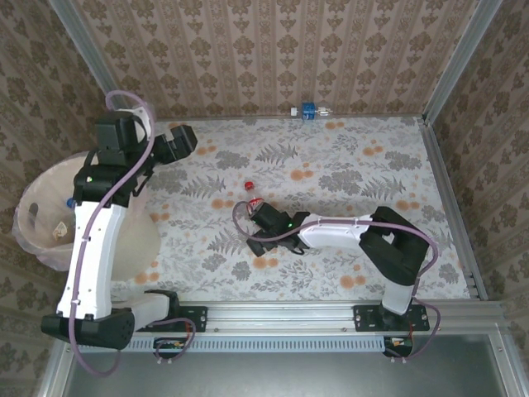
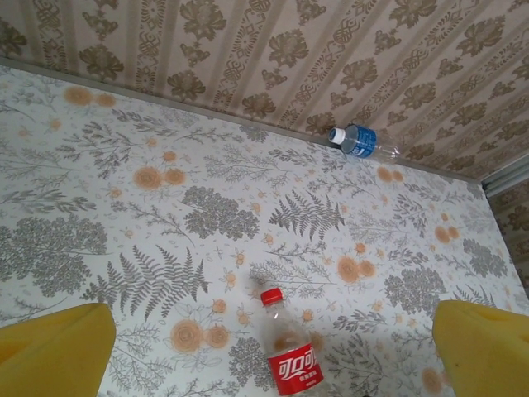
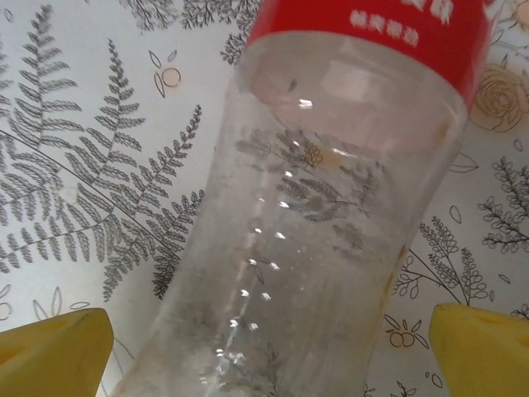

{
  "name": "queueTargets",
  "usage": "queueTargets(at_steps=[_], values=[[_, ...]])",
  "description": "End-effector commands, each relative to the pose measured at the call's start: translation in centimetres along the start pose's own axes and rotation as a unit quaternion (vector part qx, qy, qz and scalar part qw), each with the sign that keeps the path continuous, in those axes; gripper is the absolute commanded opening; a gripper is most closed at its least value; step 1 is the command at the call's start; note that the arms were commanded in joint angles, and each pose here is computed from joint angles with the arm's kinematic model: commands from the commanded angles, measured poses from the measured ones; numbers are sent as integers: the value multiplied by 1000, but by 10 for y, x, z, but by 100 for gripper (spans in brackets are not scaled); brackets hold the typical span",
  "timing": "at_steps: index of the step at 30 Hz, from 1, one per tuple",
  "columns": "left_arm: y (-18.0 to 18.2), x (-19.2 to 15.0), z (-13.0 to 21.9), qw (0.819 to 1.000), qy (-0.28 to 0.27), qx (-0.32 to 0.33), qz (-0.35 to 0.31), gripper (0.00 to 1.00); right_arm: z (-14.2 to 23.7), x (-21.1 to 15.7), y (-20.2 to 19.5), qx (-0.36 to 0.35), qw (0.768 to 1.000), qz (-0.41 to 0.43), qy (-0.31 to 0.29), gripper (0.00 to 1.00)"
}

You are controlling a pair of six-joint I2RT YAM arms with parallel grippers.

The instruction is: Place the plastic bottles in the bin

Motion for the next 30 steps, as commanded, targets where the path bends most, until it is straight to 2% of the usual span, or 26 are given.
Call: queueTargets(at_steps=[1,7,11,21,30], values=[[-5,3,-6,1000,-8,-4,3,100,-4,-3,-4,-33,999,1,27,99],[-7,-2,-15,1000,5,-7,1,100,-11,-7,-9,-46,998,-6,45,92],[-6,-5,-19,1000,9,-8,3,100,-15,-11,-16,-54,997,-16,53,75],[-9,-13,-36,999,31,-37,22,100,-14,-12,-24,-49,997,-33,40,54],[-16,-22,-52,996,49,-60,31,100,1,-8,-45,-13,996,-84,-12,46]])
Point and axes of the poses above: each hand's point on the last joint's axis, 136 mm out from that joint toward the fingers, its own z axis back along the fingers, its own y axis along the line the jaws close on, x = y × z, the point moved 6 cm from there along z, back along the fingers
